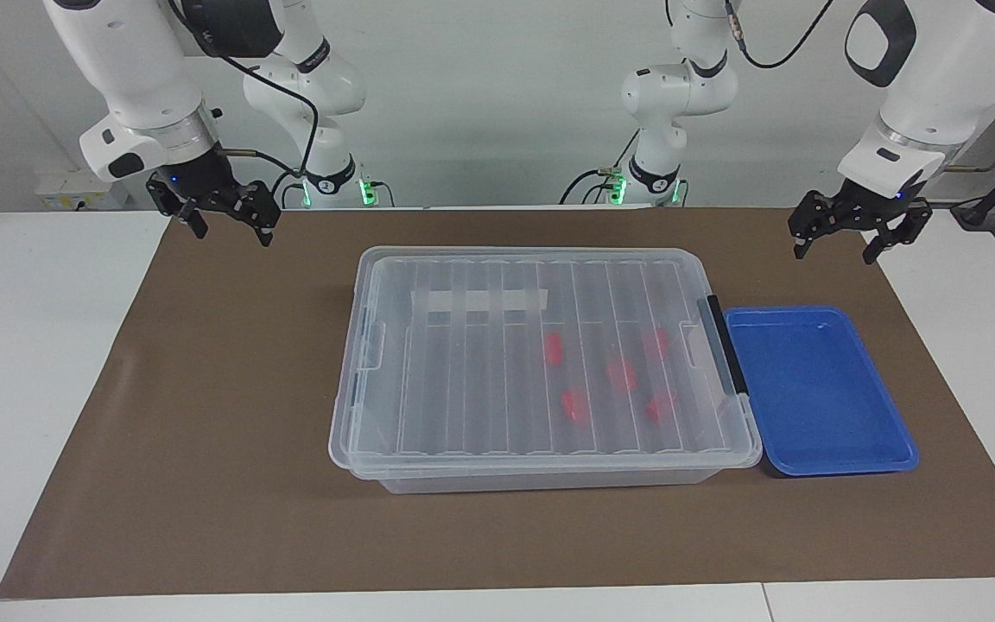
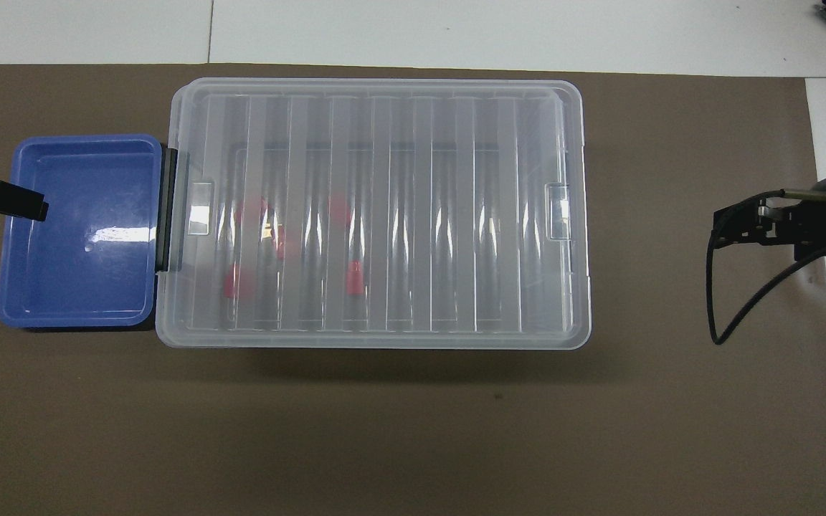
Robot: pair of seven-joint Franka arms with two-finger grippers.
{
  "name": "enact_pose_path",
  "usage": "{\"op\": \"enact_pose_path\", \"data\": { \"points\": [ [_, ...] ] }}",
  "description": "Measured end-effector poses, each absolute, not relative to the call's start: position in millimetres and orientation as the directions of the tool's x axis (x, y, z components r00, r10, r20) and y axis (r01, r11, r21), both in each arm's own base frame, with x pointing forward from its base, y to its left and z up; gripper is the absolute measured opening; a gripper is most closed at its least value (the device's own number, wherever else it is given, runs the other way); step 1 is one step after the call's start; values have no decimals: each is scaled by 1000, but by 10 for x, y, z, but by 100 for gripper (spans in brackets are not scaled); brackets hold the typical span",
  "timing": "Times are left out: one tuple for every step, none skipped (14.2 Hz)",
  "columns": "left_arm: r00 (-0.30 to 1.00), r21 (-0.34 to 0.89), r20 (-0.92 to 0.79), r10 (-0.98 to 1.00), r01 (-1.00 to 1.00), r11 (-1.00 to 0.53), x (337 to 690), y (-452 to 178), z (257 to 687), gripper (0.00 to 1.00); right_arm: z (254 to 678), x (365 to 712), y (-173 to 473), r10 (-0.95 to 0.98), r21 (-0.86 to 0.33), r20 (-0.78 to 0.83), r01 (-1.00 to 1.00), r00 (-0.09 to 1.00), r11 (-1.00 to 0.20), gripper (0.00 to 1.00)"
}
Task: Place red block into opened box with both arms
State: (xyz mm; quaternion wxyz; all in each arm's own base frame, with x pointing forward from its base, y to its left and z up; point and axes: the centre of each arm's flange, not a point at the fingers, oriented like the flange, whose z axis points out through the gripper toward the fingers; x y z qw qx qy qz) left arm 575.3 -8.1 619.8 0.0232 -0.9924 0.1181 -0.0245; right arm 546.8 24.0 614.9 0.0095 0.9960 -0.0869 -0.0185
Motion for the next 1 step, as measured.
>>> {"op": "enact_pose_path", "data": {
  "points": [
    [971, -52, 42, -235, -233, -971, 5747, -82, 6204, 100, 6142, 5467, 240, -173, 22, -36, -173, 984, -985, 100]
  ]
}}
